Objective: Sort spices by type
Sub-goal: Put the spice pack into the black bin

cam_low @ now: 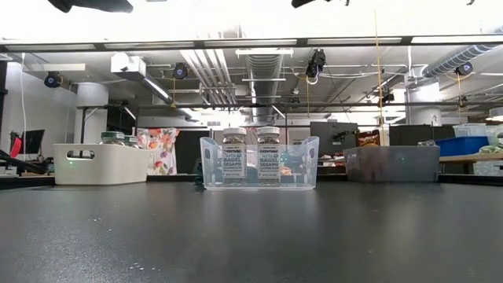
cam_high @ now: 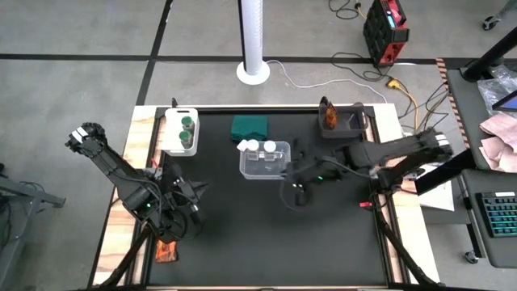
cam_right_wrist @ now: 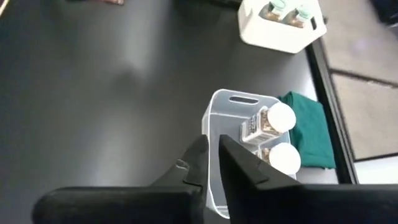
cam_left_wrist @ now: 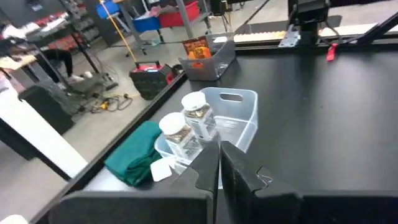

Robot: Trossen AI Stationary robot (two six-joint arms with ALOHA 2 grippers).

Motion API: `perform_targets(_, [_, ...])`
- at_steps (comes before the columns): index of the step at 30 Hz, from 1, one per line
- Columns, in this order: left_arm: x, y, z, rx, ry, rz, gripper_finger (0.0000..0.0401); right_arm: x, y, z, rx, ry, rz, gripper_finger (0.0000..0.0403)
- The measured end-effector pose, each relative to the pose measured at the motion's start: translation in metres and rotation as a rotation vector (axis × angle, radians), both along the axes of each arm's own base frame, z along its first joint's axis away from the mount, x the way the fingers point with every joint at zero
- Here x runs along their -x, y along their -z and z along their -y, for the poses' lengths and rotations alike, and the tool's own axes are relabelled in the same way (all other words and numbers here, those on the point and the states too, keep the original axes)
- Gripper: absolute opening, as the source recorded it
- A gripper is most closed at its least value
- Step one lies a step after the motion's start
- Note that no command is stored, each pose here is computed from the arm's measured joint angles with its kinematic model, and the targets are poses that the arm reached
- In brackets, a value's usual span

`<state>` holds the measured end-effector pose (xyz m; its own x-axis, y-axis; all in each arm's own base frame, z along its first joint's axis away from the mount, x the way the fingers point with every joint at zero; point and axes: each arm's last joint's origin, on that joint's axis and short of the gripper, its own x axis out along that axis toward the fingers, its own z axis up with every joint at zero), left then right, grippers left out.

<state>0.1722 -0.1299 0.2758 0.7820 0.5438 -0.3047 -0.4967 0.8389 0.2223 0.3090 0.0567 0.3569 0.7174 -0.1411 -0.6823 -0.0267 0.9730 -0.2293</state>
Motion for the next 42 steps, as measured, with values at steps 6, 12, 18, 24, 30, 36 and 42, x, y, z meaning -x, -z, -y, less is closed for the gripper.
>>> perform_targets(6, [-0.006, -0.002, 0.009, 0.209, 0.107, -0.021, 0.0000, 0.028, 0.030, -0.016, 0.026, 0.064, 0.082, 0.0011])
perform_targets(12, [-0.009, 0.002, 0.026, 0.735, 0.229, -0.177, 0.0000, 0.035, 0.059, -0.023, 0.048, 0.079, 0.070, 0.0012])
perform_targets(18, [-0.011, 0.023, 0.039, 1.048, 0.111, -0.374, 0.0000, 0.033, 0.072, -0.024, 0.057, 0.089, 0.037, 0.0013])
perform_targets(24, [-0.001, 0.055, 0.040, 1.164, -0.302, -0.620, 0.0000, 0.028, 0.075, -0.025, 0.059, 0.081, 0.047, 0.0013])
perform_targets(30, [0.004, 0.087, 0.048, 1.090, -0.551, -0.821, 0.0000, 0.025, 0.079, -0.026, 0.091, 0.053, 0.037, 0.0013])
perform_targets(36, [0.001, 0.108, 0.057, 1.088, -0.683, -0.922, 0.0000, 0.024, 0.079, -0.026, 0.100, 0.045, 0.033, 0.0013])
perform_targets(42, [0.000, 0.123, 0.064, 1.076, -0.762, -1.038, 0.0018, 0.024, 0.079, -0.027, 0.103, 0.040, 0.036, 0.0013])
